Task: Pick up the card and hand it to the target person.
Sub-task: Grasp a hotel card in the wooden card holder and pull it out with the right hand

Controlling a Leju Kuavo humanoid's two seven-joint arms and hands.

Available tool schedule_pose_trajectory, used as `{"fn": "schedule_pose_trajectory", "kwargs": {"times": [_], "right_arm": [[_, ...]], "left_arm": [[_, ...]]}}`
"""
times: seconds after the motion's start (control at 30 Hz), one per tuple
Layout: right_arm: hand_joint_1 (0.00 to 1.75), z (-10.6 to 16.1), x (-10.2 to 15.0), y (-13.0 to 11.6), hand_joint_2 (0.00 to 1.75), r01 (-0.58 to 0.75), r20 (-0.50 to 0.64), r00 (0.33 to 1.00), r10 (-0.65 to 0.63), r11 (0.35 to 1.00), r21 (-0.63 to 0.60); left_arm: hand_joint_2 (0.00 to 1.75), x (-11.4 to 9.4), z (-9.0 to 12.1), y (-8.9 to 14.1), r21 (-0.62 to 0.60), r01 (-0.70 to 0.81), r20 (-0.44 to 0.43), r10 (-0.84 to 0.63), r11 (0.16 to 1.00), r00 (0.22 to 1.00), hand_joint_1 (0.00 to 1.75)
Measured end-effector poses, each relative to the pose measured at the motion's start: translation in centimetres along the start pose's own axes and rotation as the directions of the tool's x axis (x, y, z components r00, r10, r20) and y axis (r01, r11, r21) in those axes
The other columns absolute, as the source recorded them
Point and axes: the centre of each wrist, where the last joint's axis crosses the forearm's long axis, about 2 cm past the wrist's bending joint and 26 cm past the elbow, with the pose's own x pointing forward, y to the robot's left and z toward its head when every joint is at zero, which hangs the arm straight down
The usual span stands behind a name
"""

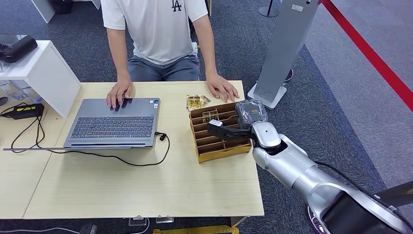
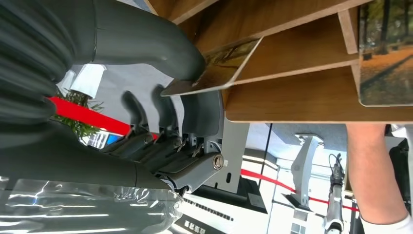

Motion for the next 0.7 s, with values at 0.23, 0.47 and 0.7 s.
{"fn": "schedule_pose_trajectory", "kwargs": {"times": [0.23, 0.47, 0.7], "right_arm": [[1.75, 0.00, 0.02, 0.01, 1.75, 0.002, 0.002, 1.000, -0.002, 1.000, -0.002], [1.75, 0.00, 0.02, 0.01, 1.75, 0.002, 0.002, 1.000, -0.002, 1.000, -0.001], [1.75, 0.03, 0.18, -0.25, 1.75, 0.003, 0.000, 1.000, -0.003, 1.000, 0.001]], "left_arm": [[0.00, 0.00, 0.00, 0.00, 0.000, 0.000, 0.000, 0.000, 1.000, 1.000, 0.00], [0.00, 0.01, 0.00, 0.00, 0.000, 0.006, -0.005, -0.006, 1.000, 1.000, 0.00], [0.00, -0.05, 0.02, 0.01, -0.004, 0.000, 0.005, 0.000, 1.000, 1.000, 0.00]]}}
